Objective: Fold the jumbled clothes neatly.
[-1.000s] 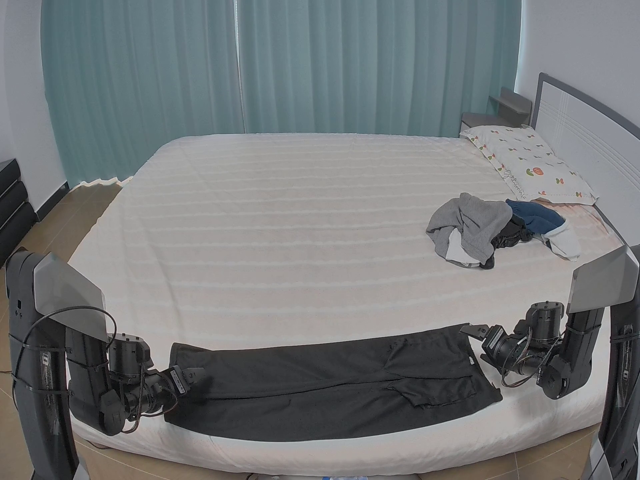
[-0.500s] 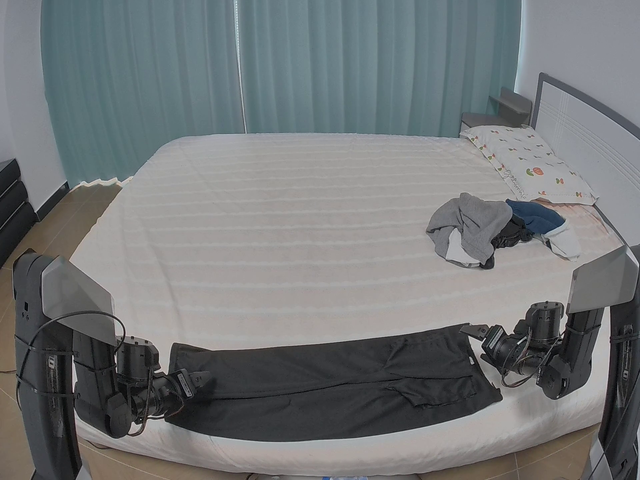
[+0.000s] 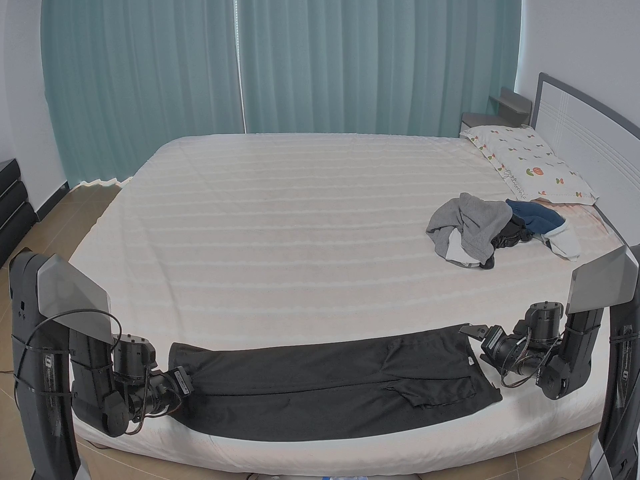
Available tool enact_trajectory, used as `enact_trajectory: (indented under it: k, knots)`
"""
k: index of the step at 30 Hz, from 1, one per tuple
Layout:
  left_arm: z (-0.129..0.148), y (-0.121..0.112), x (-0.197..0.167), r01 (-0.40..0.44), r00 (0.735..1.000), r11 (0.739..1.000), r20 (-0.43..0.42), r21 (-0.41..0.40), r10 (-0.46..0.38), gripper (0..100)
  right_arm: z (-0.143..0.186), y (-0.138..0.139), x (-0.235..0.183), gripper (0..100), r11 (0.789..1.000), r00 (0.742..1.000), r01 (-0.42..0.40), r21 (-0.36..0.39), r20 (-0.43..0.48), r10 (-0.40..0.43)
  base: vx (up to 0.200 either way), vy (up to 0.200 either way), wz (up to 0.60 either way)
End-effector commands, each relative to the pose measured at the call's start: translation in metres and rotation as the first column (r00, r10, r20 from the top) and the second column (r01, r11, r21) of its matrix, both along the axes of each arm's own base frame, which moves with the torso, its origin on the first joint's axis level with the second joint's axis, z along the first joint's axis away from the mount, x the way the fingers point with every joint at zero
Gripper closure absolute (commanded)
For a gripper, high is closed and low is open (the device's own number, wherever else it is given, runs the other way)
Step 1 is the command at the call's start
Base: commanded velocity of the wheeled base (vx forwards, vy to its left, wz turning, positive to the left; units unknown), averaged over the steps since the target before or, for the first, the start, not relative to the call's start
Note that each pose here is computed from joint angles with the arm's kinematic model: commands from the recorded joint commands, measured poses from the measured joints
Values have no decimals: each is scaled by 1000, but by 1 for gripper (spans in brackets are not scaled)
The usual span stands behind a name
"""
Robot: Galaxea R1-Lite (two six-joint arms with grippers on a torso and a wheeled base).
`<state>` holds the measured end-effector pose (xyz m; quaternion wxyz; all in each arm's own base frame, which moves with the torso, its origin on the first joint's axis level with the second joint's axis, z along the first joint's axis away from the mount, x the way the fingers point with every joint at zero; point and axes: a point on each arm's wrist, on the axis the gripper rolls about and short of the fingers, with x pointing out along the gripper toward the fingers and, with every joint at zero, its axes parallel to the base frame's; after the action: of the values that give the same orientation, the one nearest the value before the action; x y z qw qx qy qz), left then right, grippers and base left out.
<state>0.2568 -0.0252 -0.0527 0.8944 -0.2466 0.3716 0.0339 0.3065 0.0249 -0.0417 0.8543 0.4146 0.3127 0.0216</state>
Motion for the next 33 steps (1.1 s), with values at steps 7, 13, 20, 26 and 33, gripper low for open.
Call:
enact_trajectory:
  k: [7, 13, 20, 26, 33]
  knots:
    - [21, 21, 3, -66, 995, 998, 74, -15, 67, 100, 0, 0, 0, 0, 1000, 1000, -1, 1, 0, 1, 0, 0, 0]
    - [23, 23, 2, -63, 995, 998, 75, -24, 64, 100, 0, 0, 0, 0, 1000, 1000, -1, 1, -1, 1, 0, 0, 0]
    - [22, 16, 2, -35, 997, 999, 67, -33, 37, 100, 0, 0, 0, 0, 1000, 1000, 1, 0, -1, -1, 0, 0, 0]
    - [21, 10, 1, -22, 998, 999, 63, -48, 25, 100, 0, 0, 0, 0, 1000, 1000, 1, 0, 0, -1, -67, 0, 0]
    - [21, 8, 1, -17, 998, 998, 62, -55, 20, 100, -1, 0, 0, 0, 1000, 1000, -1, 0, -4, 1, -143, 0, 0]
